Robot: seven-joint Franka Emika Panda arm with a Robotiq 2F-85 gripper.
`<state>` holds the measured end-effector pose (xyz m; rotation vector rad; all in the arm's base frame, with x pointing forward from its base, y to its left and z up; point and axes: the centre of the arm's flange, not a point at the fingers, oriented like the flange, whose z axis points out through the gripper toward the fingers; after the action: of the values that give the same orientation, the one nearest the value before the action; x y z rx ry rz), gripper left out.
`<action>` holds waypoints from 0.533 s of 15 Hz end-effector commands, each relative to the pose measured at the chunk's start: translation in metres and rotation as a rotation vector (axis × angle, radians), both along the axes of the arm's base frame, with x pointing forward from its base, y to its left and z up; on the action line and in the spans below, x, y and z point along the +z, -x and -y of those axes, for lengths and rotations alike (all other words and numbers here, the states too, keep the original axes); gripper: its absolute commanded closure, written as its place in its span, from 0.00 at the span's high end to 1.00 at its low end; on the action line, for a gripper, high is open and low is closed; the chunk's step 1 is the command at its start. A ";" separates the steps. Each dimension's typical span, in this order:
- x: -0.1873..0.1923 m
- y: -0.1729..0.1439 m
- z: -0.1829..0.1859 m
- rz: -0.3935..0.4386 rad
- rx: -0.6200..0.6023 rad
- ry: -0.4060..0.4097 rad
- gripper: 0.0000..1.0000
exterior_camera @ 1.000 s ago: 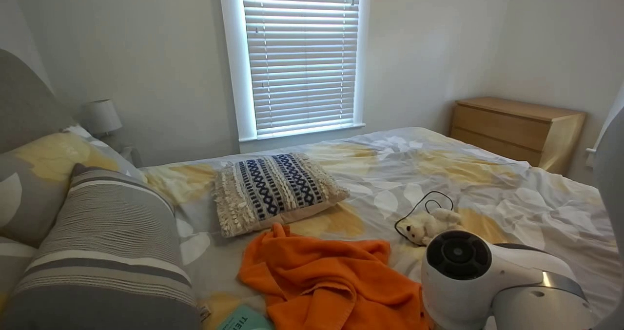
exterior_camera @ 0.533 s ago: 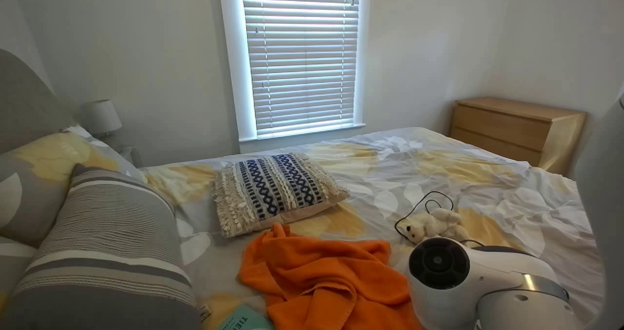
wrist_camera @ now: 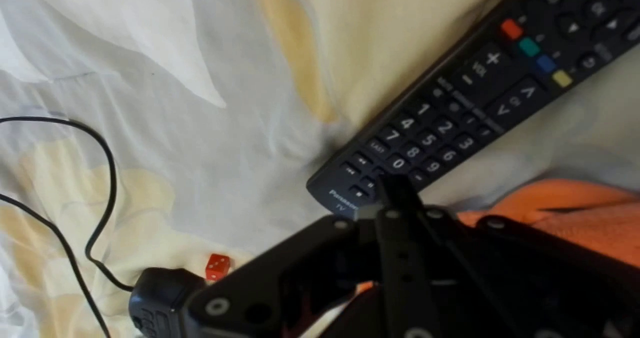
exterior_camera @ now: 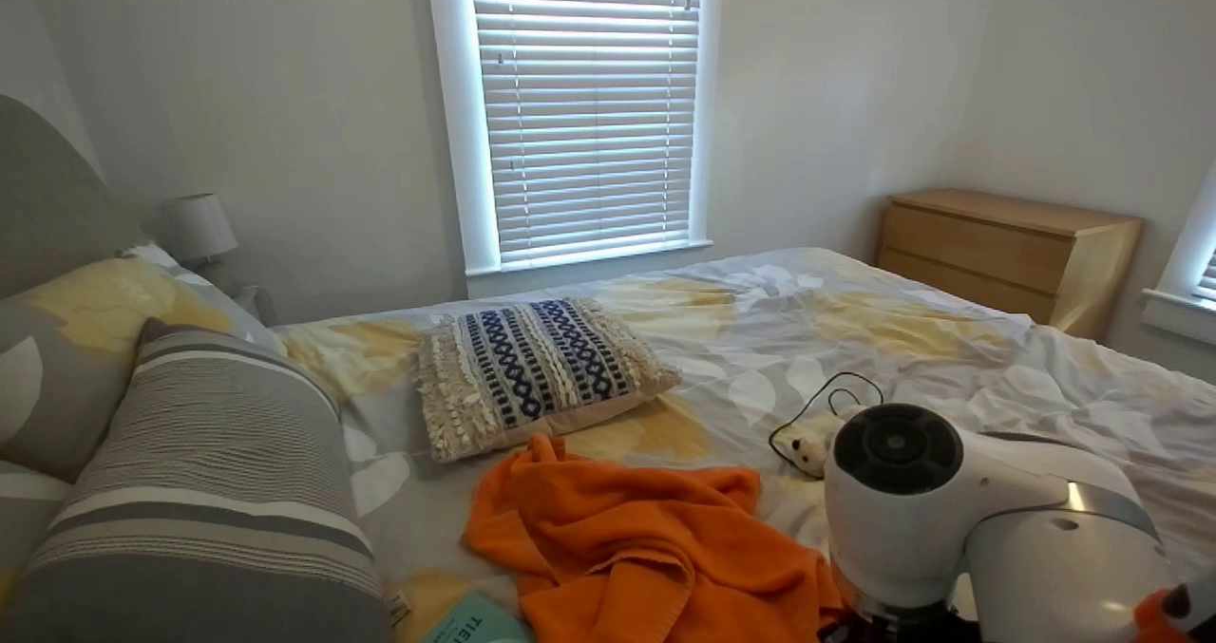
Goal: Push a button on the black remote
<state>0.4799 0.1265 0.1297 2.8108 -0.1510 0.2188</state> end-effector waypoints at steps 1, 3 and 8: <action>0.046 0.022 0.015 0.041 -0.035 -0.078 0.00; 0.066 0.031 0.017 0.063 -0.011 -0.116 0.00; 0.122 0.058 0.017 0.147 0.046 -0.191 0.31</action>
<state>0.4547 0.1180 0.2134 2.9465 -0.1929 0.3967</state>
